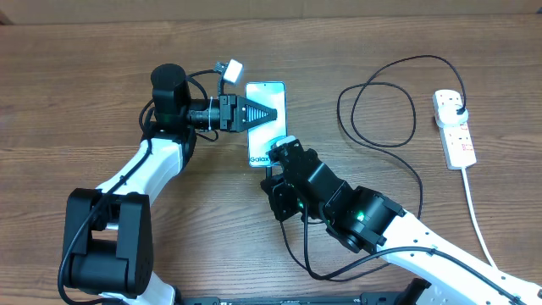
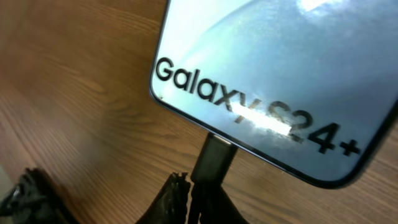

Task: Plug charger to phone and switch on socket
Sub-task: 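Open the right gripper and withdraw it from the plug, then lower the phone flat onto the table with the left gripper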

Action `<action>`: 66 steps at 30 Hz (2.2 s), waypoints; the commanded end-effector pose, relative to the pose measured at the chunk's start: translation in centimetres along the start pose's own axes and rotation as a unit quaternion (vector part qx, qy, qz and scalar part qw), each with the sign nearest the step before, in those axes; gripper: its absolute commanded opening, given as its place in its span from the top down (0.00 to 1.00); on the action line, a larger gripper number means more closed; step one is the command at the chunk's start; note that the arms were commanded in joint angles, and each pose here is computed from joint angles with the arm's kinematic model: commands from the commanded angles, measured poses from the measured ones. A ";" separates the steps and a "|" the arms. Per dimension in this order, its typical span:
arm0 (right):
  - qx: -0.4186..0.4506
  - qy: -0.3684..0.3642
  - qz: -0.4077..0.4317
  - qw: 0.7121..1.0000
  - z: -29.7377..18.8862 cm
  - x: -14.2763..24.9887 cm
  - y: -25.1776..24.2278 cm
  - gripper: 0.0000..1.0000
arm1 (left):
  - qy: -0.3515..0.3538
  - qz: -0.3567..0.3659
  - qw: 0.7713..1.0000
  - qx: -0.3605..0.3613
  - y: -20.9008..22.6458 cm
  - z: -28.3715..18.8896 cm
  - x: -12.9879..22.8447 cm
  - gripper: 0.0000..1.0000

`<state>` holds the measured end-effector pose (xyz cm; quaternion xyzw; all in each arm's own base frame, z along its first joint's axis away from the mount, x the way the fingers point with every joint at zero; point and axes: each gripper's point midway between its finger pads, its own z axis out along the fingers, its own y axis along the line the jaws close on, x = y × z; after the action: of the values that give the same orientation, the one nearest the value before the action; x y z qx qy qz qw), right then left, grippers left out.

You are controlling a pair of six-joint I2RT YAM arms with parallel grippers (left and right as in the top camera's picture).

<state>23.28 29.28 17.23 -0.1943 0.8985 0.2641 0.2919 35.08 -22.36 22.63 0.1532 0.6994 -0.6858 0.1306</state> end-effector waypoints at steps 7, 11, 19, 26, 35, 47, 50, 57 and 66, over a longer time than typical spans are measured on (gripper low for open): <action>0.010 -0.082 0.001 0.997 -3.8 -5.6 0.3 0.55 | 0.076 0.050 0.994 0.052 -1.7 1.7 3.3 0.96; 0.009 -0.086 0.001 0.996 -5.9 -5.2 0.3 0.39 | 0.074 0.091 0.992 0.056 -1.6 1.7 3.3 0.96; 0.049 -0.120 0.005 0.992 -10.5 -5.0 -1.3 0.13 | 0.073 0.133 0.987 0.059 -1.7 1.8 3.4 0.96; 0.101 -0.140 0.022 0.985 -13.0 -4.4 -3.5 0.00 | 0.070 0.121 0.989 0.055 -1.6 1.8 3.2 0.96; 0.089 -0.184 0.046 0.978 -16.4 -4.7 -3.6 0.00 | 0.007 0.076 0.997 -0.009 0.3 3.0 1.0 0.96; 0.095 -0.178 0.045 0.978 -17.0 -3.9 -4.0 0.00 | 0.004 -0.002 0.986 -0.169 9.1 1.7 4.3 0.96; 0.095 -0.177 0.045 0.978 -17.0 -3.9 -4.0 0.00 | 0.016 -0.002 0.986 -0.163 10.1 1.9 5.0 0.96; 0.096 -0.172 0.045 0.979 -16.9 -3.7 -4.1 0.00 | 0.046 -0.053 0.988 -0.137 14.1 2.5 6.8 0.96; 0.107 -0.153 0.043 0.982 -16.6 -2.7 -4.5 0.00 | 0.066 -0.115 0.971 -0.200 18.9 2.5 6.4 0.96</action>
<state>20.49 16.70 27.77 -0.0888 0.8793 0.2004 0.4228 35.14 -23.81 1.97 0.0578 0.8380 -0.5425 0.0104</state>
